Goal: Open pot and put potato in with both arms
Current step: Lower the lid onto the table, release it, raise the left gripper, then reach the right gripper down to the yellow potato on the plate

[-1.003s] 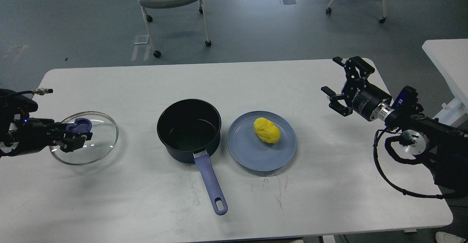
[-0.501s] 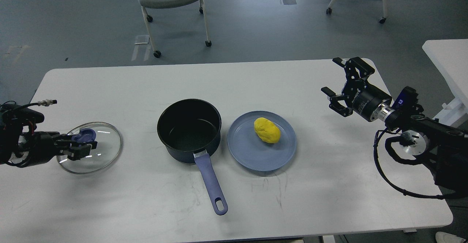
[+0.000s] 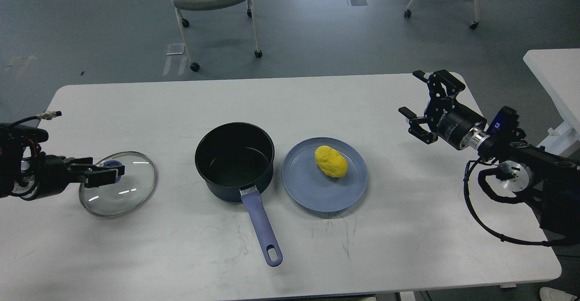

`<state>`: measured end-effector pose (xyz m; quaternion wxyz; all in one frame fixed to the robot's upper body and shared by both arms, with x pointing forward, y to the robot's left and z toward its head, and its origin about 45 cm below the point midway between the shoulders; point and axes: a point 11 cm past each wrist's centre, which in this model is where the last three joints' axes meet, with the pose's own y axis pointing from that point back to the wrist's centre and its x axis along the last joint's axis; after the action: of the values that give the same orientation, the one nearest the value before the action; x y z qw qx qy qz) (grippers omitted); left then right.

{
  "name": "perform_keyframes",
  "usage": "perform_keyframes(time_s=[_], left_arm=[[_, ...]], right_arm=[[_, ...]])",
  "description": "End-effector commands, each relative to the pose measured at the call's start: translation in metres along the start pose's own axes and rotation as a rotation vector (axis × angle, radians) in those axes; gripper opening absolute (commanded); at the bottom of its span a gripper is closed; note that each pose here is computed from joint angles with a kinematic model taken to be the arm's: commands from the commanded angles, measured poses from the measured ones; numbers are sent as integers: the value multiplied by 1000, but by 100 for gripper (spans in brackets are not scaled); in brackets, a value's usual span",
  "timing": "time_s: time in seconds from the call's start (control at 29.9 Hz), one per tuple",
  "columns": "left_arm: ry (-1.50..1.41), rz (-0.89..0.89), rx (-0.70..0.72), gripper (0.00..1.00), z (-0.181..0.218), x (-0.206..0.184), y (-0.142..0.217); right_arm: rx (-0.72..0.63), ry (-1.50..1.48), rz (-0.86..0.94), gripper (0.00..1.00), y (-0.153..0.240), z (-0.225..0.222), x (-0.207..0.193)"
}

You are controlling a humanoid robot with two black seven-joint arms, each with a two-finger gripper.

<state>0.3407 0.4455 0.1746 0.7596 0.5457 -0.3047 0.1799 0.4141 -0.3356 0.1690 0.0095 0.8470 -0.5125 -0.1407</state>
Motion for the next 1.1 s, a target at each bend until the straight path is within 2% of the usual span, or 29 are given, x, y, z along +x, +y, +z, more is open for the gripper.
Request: perform_keyframes(time_s=[0.0, 0.13, 0.2, 0.4, 0.5, 0.74, 1.07], left_arm=[[161, 89, -76, 98, 17, 54, 7], [448, 166, -246, 98, 43, 92, 9], [675, 252, -408, 98, 65, 116, 4], [1000, 411, -660, 98, 94, 157, -2], [1112, 446, -760, 98, 102, 163, -3], [1343, 389, -753, 98, 96, 121, -36], [1472, 389, -772, 98, 104, 87, -67]], right_arm=[[2, 5, 4, 100, 1, -3, 3], [2, 4, 3, 100, 1, -3, 2], [2, 4, 3, 100, 1, -3, 2], [-6, -3, -13, 100, 1, 2, -3], [-10, 2, -16, 100, 2, 2, -4], [-38, 86, -43, 100, 13, -11, 2], [-205, 609, -341, 100, -5, -65, -36]])
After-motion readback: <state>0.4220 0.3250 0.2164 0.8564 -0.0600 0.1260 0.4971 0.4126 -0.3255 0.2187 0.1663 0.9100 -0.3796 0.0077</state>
